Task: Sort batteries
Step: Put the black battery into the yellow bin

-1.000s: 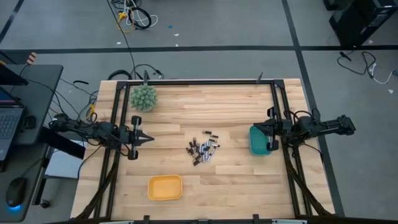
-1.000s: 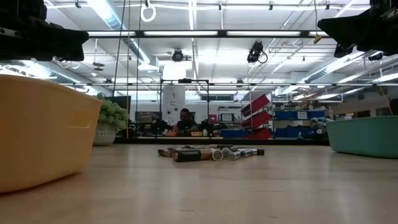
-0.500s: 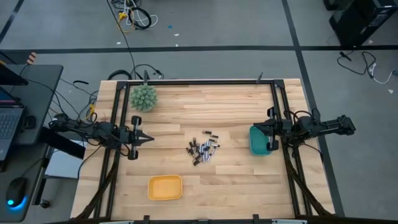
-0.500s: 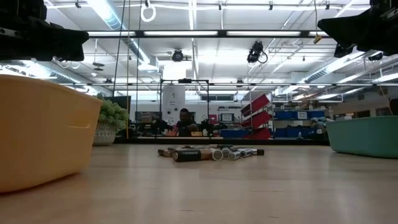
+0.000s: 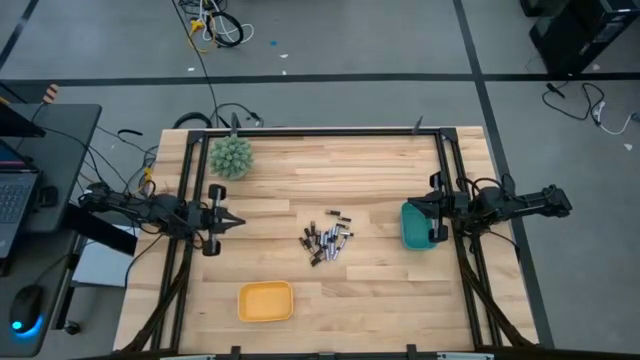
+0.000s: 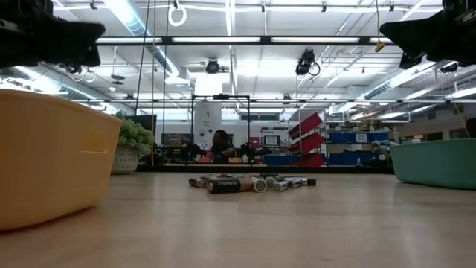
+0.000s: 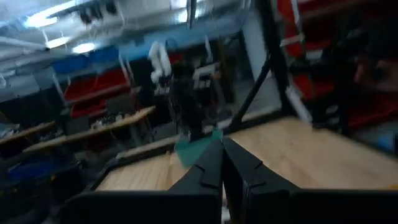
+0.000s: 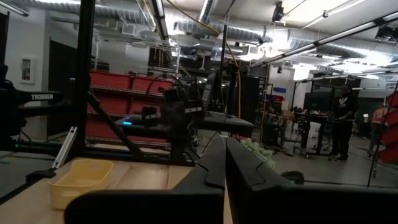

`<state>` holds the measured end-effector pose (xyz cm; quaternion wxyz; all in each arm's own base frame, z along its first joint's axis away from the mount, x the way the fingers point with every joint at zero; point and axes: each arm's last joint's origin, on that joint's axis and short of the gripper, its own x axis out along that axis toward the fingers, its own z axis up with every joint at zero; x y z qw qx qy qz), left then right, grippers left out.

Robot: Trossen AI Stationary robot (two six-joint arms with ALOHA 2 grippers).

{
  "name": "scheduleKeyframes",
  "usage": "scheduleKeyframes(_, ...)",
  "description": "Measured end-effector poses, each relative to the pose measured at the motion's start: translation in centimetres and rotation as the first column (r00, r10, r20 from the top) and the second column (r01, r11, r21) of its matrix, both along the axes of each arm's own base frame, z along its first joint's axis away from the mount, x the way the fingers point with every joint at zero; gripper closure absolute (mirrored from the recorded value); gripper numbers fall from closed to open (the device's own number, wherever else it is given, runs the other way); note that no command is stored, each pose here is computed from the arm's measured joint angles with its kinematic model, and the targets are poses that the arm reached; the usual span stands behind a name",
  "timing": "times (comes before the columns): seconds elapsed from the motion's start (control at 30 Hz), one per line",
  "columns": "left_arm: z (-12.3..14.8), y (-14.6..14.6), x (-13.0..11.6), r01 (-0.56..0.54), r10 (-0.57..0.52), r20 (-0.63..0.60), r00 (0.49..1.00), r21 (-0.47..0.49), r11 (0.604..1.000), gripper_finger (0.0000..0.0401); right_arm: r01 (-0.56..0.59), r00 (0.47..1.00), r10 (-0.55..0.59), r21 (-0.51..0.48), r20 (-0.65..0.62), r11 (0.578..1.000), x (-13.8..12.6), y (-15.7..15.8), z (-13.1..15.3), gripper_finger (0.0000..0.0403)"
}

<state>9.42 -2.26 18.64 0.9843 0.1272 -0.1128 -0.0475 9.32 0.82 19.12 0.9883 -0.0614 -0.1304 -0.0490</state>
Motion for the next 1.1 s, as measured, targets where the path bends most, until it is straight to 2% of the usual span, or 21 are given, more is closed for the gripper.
scheduleKeyframes(0.17, 1.7, -0.2, -0.6, 0.117, -0.113, 0.191, 0.975, -0.007, 0.993, 0.0396, -0.003, 1.000, 0.003, 0.013, 0.002, 1.000, 0.0, 0.0, 0.0, 0.0402)
scheduleKeyframes(0.33, 2.9, -0.2, -1.2, 0.158, -0.147, 0.318, 0.936, -0.006, 0.987, 0.0396, -0.030, 0.999, 0.028, 0.107, 0.019, 0.994, 0.0, 0.0, 0.1, 0.0402)
scheduleKeyframes(0.43, 3.1, -0.1, -1.3, 0.158, -0.144, 0.350, 0.925, -0.012, 0.987, 0.0396, -0.044, 0.998, 0.037, 0.141, 0.051, 0.989, -0.1, 0.0, 0.3, 0.0402)
scheduleKeyframes(0.57, 3.4, -0.1, -1.5, 0.234, -0.187, 0.365, 0.912, -0.087, 0.968, 0.0396, -0.062, 0.995, 0.045, 0.180, 0.094, 0.982, -0.2, 0.0, 0.7, 0.0402)
scheduleKeyframes(0.73, 3.8, -0.1, -1.8, 0.243, -0.185, 0.413, 0.892, -0.094, 0.965, 0.0396, -0.080, 0.992, 0.056, 0.223, 0.111, 0.971, -0.3, 0.0, 0.8, 0.0402)
scheduleKeyframes(0.93, 3.9, 0.0, -1.9, 0.240, -0.181, 0.427, 0.886, -0.088, 0.967, 0.0396, -0.083, 0.991, 0.057, 0.225, 0.120, 0.971, -0.3, 0.0, 0.9, 0.0402)
scheduleKeyframes(1.0, 3.9, 0.0, -1.9, 0.224, -0.162, 0.426, 0.890, -0.100, 0.969, 0.0396, -0.083, 0.991, 0.057, 0.225, 0.120, 0.971, -0.3, 0.0, 0.9, 0.0402)
scheduleKeyframes(1.1, 3.9, 0.3, -1.8, 0.151, -0.068, 0.419, 0.906, -0.169, 0.974, 0.0396, -0.082, 0.991, 0.056, 0.224, 0.122, 0.971, -0.3, 0.0, 0.9, 0.0402)
